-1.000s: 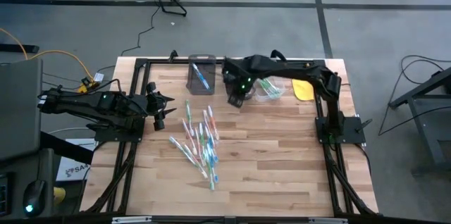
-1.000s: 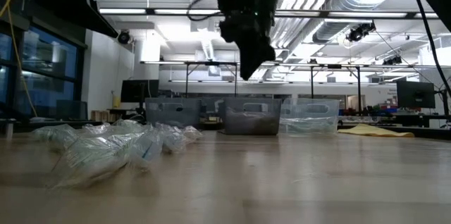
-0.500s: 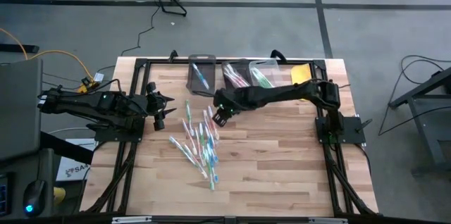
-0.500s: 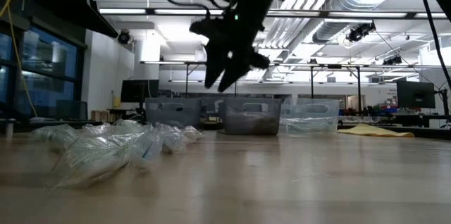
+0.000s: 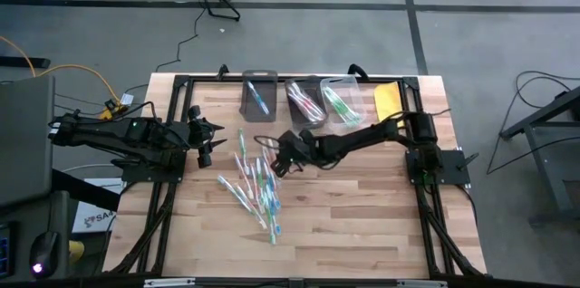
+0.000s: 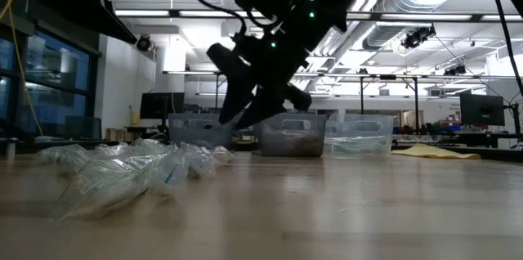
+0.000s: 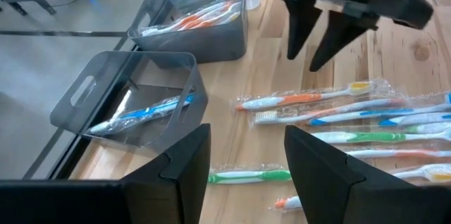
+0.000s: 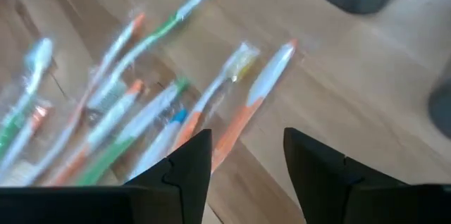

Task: Pick & Place Toothbrushes
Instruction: Put the orange toothbrush into the right black bin

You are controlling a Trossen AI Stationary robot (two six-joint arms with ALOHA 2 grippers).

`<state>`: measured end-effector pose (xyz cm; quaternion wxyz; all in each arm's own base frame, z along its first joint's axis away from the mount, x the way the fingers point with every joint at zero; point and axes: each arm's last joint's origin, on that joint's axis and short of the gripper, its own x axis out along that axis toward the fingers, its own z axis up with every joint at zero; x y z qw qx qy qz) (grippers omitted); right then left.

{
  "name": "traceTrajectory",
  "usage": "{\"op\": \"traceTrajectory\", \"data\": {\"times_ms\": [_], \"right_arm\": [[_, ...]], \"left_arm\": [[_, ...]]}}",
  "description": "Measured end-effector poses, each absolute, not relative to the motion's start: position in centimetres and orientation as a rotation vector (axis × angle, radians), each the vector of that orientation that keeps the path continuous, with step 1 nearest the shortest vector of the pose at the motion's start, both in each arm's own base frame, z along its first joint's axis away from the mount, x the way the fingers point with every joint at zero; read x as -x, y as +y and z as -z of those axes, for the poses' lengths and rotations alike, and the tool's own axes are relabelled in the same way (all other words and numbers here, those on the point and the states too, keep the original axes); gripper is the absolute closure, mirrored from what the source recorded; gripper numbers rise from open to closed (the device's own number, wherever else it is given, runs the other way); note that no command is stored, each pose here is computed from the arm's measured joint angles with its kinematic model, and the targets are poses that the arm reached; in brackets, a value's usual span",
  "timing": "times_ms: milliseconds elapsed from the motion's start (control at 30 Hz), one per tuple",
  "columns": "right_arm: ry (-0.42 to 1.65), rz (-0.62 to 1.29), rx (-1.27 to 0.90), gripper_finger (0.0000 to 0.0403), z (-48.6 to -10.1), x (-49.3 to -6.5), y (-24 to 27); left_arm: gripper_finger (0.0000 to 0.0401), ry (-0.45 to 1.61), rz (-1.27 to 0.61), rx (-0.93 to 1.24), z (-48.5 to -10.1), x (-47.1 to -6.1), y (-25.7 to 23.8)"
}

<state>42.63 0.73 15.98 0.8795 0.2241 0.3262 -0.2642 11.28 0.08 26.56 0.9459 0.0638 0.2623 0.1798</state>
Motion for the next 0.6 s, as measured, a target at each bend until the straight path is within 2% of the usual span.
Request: {"op": "traceTrajectory", "data": {"times_ms": [367,600], "right_arm": [[0.566,0.535,-0.442,0.0234,-13.0,-44.4,2.6],[0.589,0.591,-0.432,0.0234,-11.1,-44.3,2.4]], "left_arm": [[0.0226,0.536,-0.365,-0.130,-26.5,-11.3,0.1],[0.0226,0.549,-0.351,-0.130,-26.4,-11.4,0.0]]}}
